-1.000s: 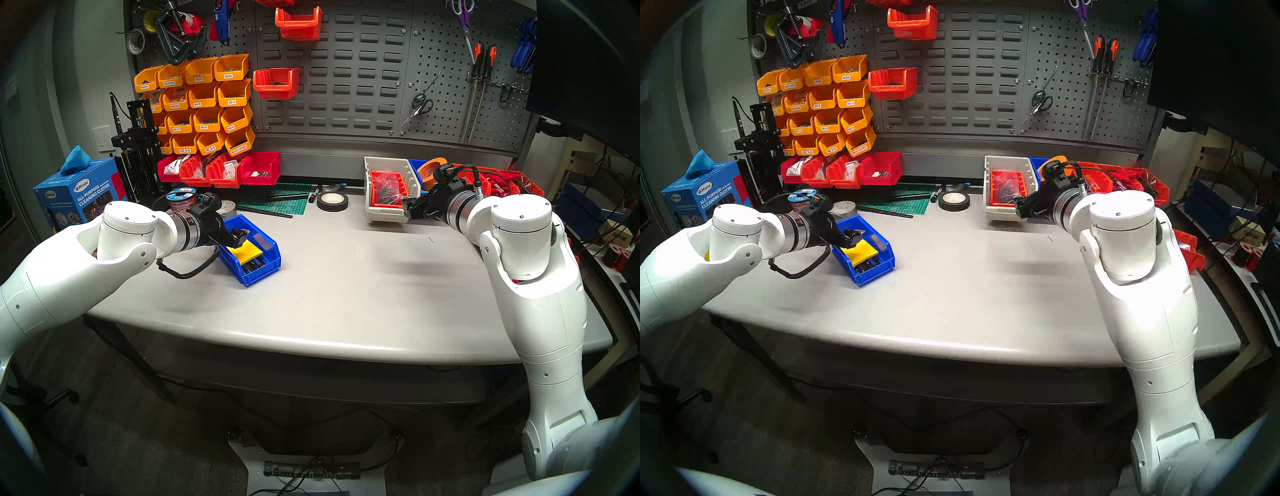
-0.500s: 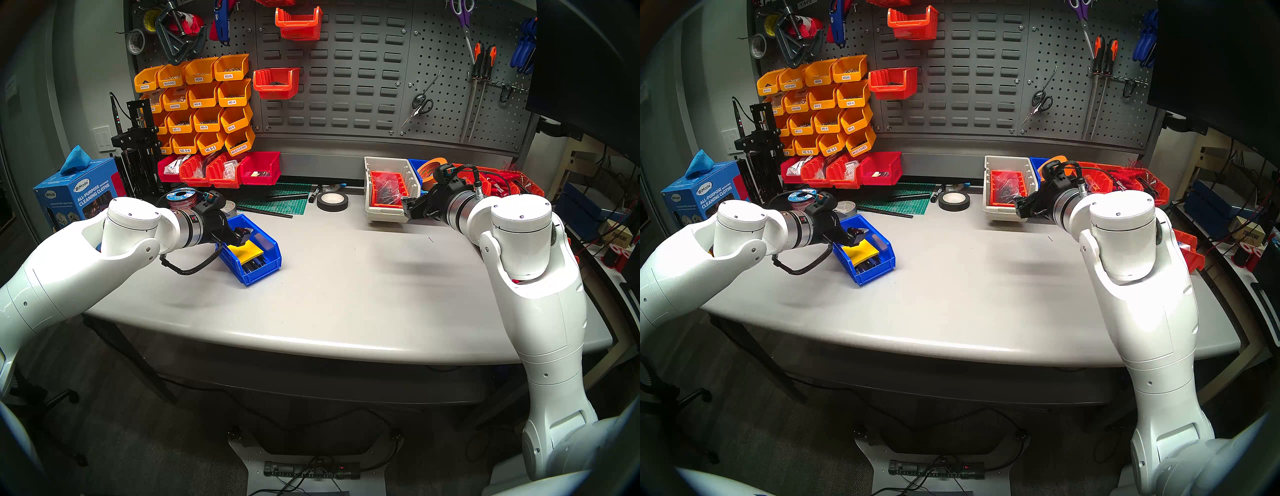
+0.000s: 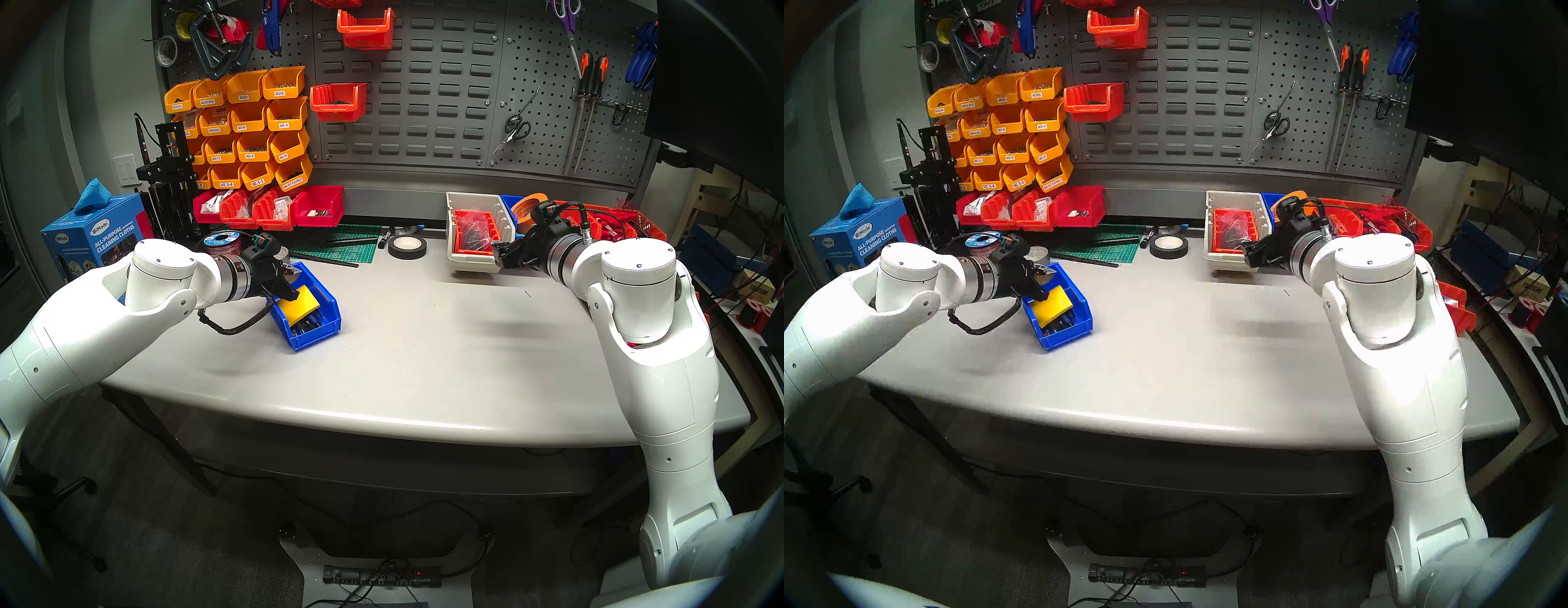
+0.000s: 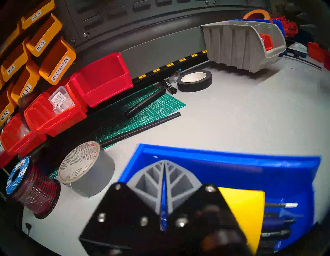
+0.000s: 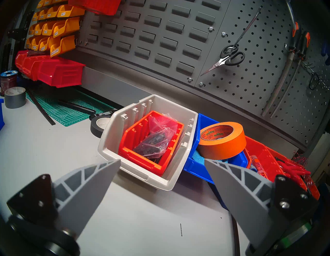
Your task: Hang all the unorganized tool boxes onto the wall
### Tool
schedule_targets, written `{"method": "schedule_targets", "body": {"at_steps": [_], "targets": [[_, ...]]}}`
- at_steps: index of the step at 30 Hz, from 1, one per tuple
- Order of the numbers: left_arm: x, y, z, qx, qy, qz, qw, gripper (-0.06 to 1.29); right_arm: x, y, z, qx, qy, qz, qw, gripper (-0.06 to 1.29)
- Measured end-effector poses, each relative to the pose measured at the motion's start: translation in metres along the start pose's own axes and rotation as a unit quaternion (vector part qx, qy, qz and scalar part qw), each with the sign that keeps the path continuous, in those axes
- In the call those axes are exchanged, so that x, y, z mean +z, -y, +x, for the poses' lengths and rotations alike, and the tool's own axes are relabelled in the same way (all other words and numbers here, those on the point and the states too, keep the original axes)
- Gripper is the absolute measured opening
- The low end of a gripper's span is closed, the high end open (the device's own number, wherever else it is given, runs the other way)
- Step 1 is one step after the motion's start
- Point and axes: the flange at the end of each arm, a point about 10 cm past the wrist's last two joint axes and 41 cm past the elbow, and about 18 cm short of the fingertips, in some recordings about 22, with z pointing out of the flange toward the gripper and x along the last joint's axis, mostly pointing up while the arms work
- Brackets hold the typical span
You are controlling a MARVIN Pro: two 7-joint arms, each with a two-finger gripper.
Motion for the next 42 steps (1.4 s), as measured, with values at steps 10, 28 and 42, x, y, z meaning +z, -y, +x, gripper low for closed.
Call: {"method": "schedule_targets", "body": {"at_steps": [10,28,42], "targets": [[0.006,-0.001,0.000,0.020,-0.003,-0.022,0.9996,-0.02,0.000,0.000,0.000,0.000,0.000,0.000,1.0000,1.22],[0.018,-0.010,0.011,0.058,-0.026,-0.052,0.9967,-0.02,0.000,0.000,0.000,0.000,0.000,0.000,1.0000,1.22],[0.021,-0.025,0.023,0.072,-0.052,-0.073,0.9933,-0.02,0.000,0.000,0.000,0.000,0.000,0.000,1.0000,1.22]]}}
